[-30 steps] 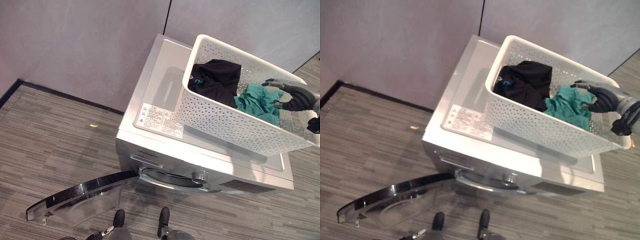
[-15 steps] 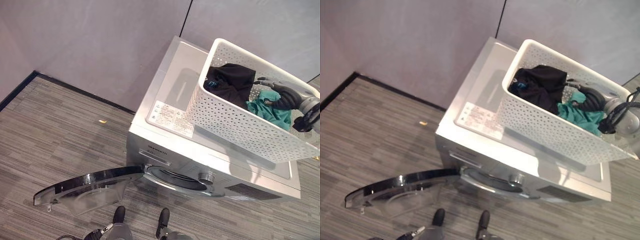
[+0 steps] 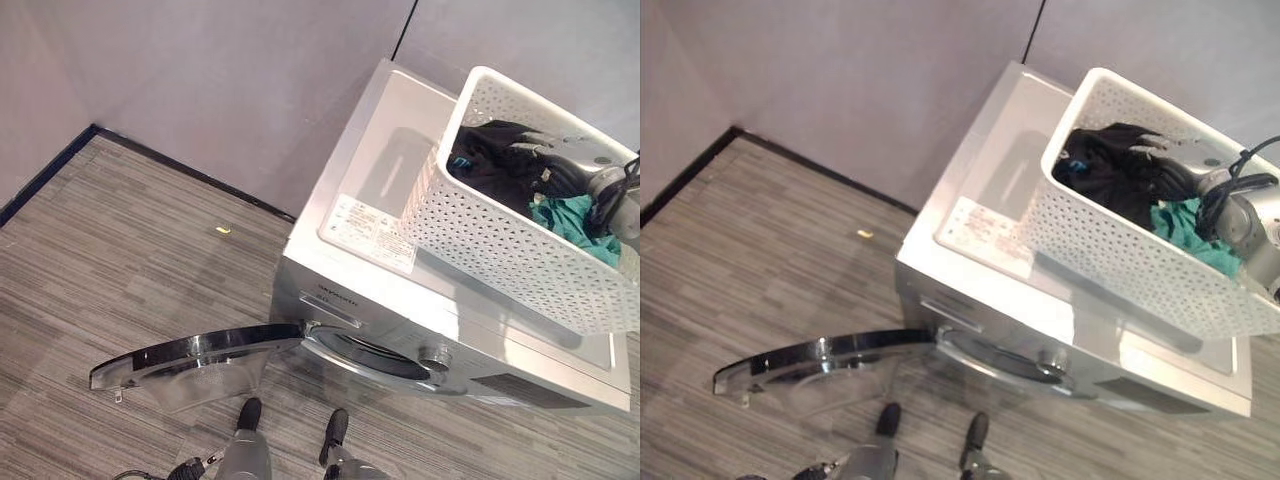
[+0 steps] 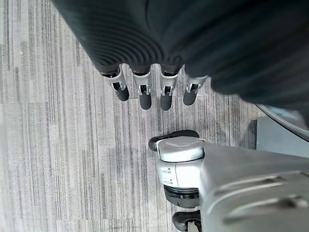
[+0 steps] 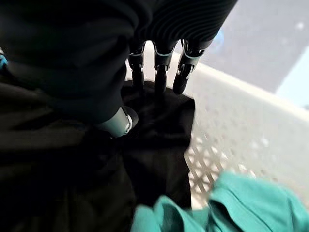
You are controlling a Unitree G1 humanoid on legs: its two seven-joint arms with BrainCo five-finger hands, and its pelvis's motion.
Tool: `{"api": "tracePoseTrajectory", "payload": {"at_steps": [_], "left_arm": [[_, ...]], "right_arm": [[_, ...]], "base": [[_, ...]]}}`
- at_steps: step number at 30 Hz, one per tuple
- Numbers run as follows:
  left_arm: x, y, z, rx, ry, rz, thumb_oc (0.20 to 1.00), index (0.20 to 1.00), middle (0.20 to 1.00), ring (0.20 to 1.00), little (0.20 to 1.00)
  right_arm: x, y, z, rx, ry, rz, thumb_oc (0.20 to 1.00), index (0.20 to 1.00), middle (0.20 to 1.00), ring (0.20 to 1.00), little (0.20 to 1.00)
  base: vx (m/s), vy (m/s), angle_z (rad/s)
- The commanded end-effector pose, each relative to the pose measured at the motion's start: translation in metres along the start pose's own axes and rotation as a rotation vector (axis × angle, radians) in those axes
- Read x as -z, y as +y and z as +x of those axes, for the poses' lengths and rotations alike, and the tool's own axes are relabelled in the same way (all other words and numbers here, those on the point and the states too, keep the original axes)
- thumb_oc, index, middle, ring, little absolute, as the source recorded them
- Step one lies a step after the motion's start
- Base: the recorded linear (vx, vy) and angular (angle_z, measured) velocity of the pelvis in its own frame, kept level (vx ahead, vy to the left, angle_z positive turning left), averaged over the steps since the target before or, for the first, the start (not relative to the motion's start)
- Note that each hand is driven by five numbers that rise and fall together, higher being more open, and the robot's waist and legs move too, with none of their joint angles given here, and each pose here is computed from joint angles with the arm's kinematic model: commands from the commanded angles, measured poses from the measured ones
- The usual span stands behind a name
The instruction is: Grab the laundry basket,head to the washer,open it,put in the laundry and shut it.
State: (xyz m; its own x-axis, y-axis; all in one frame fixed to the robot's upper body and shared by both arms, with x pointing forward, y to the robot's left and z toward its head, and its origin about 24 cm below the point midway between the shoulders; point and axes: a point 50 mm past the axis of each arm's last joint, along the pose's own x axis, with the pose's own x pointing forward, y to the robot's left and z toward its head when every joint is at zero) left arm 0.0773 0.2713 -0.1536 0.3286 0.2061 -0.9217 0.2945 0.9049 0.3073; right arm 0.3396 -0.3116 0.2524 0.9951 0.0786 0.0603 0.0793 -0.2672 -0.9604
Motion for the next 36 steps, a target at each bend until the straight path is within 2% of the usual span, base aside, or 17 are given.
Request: {"api": "tracePoseTrajectory", "payload": {"at_steps": [1,5,14,20,21,22,23,24,26,36], "left_arm": [[-0.005,0.001,0.001,-0.022,0.006,0.032,1.0,1.0,1.0,1.0,1.0],[-0.014,0.002,0.003,-0.04,-0.02,0.043,1.0,1.0,1.0,1.0,1.0],[-0.013,0.002,0.003,-0.045,-0.022,0.012,1.0,1.0,1.0,1.0,1.0],[-0.003,0.0,0.001,-0.031,0.014,0.01,1.0,1.0,1.0,1.0,1.0],[-0.001,0.0,0.001,-0.027,0.022,0.011,1.0,1.0,1.0,1.0,1.0],[0.0,0.0,0.001,-0.025,0.024,0.014,1.0,1.0,1.0,1.0,1.0],[0.0,0.001,0.001,-0.025,0.025,0.015,1.0,1.0,1.0,1.0,1.0],[-0.001,0.003,0.001,-0.028,0.025,0.015,1.0,1.0,1.0,1.0,1.0],[-0.001,0.005,0.001,-0.029,0.029,0.013,1.0,1.0,1.0,1.0,1.0],[-0.007,0.0,0.002,-0.019,0.011,0.021,1.0,1.0,1.0,1.0,1.0]], "right_arm": [[0.022,-0.051,-0.001,0.22,0.121,-0.038,1.0,1.0,1.0,1.0,1.0],[0.016,-0.045,0.01,0.229,0.131,-0.051,1.0,1.0,1.0,1.0,1.0],[-0.005,-0.028,0.038,0.034,0.1,-0.133,1.0,1.0,1.0,1.0,1.0],[-0.011,-0.008,0.048,-0.144,0.114,-0.034,1.0,1.0,1.0,1.0,1.0],[-0.008,-0.007,0.048,-0.159,0.131,-0.016,0.686,0.686,0.686,0.686,0.686],[-0.008,-0.005,0.049,-0.179,0.137,-0.009,0.667,0.667,0.667,0.667,0.667],[-0.007,-0.005,0.049,-0.191,0.146,0.007,0.529,0.529,0.529,0.529,0.529],[-0.009,-0.005,0.051,-0.215,0.152,0.016,0.479,0.479,0.479,0.479,0.479],[-0.008,-0.009,0.053,-0.224,0.164,0.031,0.2,0.2,0.2,0.2,0.2],[-0.017,-0.023,0.057,-0.13,0.135,0.029,0.2,0.2,0.2,0.2,0.2]], "base": [[0.03,0.013,0.06],[0.0,0.002,-0.01],[0.0,-0.001,-0.01],[0.01,0.005,-0.11],[0.0,0.0,0.0],[0.02,0.01,0.03],[0.0,0.0,0.0],[0.0,0.0,0.0],[0.0,-0.004,0.02],[0.0,-0.004,-0.02]]}}
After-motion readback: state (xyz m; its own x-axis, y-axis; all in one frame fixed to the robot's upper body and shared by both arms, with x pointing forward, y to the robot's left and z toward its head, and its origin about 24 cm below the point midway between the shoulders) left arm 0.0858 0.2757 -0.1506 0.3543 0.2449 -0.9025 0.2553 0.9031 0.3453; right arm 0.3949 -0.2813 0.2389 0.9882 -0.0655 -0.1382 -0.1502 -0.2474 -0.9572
